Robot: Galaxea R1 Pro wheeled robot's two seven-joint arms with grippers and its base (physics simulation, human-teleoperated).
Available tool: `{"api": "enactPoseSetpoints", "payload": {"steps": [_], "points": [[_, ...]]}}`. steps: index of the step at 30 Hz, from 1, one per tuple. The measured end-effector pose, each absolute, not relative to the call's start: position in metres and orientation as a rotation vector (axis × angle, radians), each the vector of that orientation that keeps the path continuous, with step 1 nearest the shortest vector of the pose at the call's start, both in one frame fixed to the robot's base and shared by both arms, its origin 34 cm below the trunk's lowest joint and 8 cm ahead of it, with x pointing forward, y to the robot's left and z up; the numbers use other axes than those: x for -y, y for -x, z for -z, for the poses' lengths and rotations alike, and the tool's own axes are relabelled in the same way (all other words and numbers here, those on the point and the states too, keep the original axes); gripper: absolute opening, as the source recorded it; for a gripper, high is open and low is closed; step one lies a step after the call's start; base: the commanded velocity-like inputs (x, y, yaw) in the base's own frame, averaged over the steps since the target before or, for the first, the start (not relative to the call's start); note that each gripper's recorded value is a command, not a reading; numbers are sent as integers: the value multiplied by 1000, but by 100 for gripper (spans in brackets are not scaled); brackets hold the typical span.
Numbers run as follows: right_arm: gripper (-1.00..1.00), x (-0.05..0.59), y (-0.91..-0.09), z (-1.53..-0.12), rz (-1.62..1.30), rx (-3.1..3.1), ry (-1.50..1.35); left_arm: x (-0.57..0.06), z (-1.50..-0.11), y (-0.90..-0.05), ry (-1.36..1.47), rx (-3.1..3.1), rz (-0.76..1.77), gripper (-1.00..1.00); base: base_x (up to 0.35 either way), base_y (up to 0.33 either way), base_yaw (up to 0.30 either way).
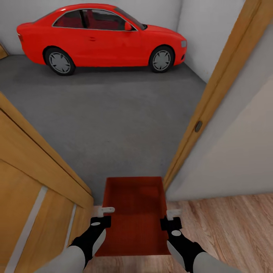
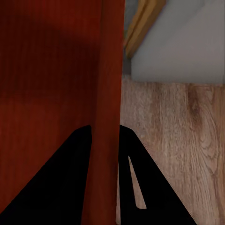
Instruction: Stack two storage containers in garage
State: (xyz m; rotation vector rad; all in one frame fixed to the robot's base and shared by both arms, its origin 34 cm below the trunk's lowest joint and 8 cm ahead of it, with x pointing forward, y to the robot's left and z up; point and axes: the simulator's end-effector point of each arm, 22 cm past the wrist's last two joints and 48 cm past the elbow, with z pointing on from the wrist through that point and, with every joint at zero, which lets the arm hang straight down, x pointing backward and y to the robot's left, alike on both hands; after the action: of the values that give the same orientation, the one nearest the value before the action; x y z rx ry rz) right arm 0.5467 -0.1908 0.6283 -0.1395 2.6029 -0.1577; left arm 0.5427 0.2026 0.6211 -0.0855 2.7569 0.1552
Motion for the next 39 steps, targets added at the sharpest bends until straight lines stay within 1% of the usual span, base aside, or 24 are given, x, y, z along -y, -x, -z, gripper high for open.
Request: {"api": "enactPoseSetpoints", "payload": {"steps": [5, 8, 18, 26, 39], "points": [[-100, 191, -547, -628, 158, -2602, 140, -203, -621, -543, 87, -2756, -155, -100, 95, 296, -1], [-100, 191, -548, -629, 159, -2599, 144, -203, -621, -543, 91, -2753, -153, -100, 34, 115, 0], [-100, 191, -549, -629, 161, -2596, 148, -202, -621, -543, 95, -2750, -152, -100, 3, 11, 6], [-100, 191, -549, -629, 159, -2596, 149, -202, -621, -543, 96, -2750, -152, -100, 0, 0, 143], [-100, 192, -549, -629, 159, -2597, 147, -202, -621, -543, 95, -2751, -153, -100, 0, 0, 7]]}}
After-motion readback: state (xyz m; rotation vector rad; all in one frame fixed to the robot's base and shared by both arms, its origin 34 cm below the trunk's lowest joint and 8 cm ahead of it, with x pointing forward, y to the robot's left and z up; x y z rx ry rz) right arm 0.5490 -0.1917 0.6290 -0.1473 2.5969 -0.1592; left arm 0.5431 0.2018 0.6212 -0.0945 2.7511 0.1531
